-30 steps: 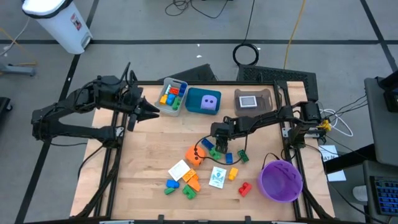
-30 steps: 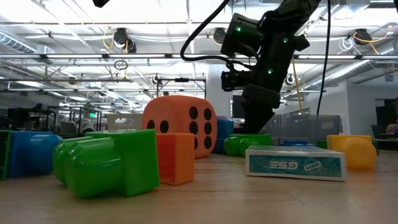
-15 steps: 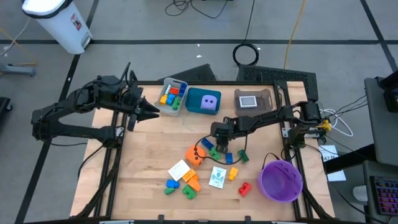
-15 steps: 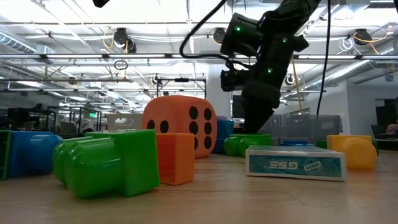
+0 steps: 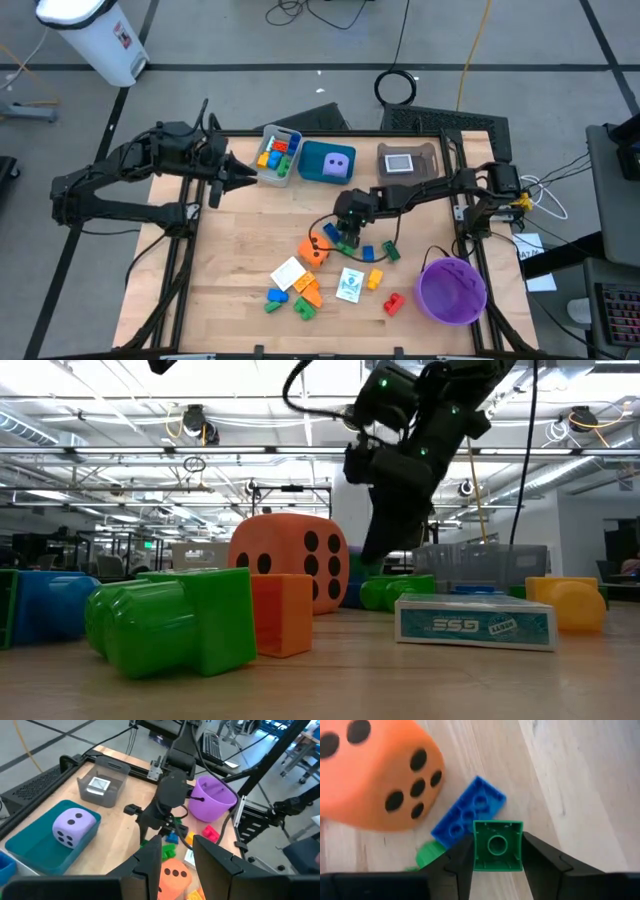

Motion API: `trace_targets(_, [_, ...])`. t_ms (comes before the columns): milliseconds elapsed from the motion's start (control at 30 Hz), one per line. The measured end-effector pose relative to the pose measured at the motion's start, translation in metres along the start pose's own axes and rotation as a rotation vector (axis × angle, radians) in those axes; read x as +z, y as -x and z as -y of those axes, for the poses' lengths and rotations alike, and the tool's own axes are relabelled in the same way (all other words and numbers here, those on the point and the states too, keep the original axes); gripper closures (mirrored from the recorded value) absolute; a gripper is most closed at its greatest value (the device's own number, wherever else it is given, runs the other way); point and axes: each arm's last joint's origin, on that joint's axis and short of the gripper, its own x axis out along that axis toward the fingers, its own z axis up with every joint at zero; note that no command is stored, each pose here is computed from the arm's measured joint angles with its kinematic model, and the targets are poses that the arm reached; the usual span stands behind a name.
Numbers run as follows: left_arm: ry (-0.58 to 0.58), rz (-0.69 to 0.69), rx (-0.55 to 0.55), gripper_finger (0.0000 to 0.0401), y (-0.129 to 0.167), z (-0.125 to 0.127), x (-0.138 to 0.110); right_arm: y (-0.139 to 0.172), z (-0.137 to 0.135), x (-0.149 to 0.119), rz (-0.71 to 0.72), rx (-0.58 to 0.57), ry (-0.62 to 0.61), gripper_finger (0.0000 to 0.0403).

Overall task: Pick & Place Toys
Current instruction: Put the green game piece into the gray bin

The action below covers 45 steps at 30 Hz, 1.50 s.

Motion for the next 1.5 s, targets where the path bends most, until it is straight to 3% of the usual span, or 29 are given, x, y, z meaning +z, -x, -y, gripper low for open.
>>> trace_targets(167, [0.0, 0.012, 0.012, 0.0283, -0.005, -0.001, 0.002, 0.021, -0.002, 0.018, 0.166, 0.049, -0.027, 0.027])
trace_targets(267, [0.033, 0.015, 0.045, 0.0283, -0.013, -0.004, 0.004, 0.042, -0.005, 0.038, 0.372, 0.124, -0.028, 0.027])
trace_targets(433, [0.053, -0.032, 0.067, 0.0283, -0.046, -0.013, 0.006, 0.081, -0.01, 0.064, 0.698, 0.205, -0.012, 0.027])
trace_targets(533, [0.076, -0.079, 0.026, 0.0283, -0.074, -0.019, 0.005, 0.099, -0.012, 0.069, 0.793, 0.211, 0.032, 0.027])
trace_targets(733, [0.107, -0.116, -0.023, 0.0283, -0.121, -0.031, 0.002, 0.11, -0.01, 0.064, 0.767, 0.093, 0.061, 0.027])
trace_targets(933, [0.154, -0.058, 0.006, 0.0277, -0.137, -0.049, 0.007, 0.117, -0.006, 0.056, 0.702, -0.001, 0.058, 0.027])
trace_targets(1100, [0.283, -0.039, 0.067, 0.0231, -0.135, -0.068, 0.009, 0.126, -0.006, 0.056, 0.722, -0.016, 0.092, 0.027])
trace_targets(1333, [0.492, 0.009, 0.122, 0.0151, -0.128, -0.087, 0.014, 0.135, -0.002, 0.056, 0.754, -0.175, 0.153, 0.027])
trace_targets(1500, [0.51, 0.04, 0.075, 0.0118, -0.138, -0.084, 0.016, 0.135, 0.0, 0.055, 0.745, -0.184, 0.155, 0.027])
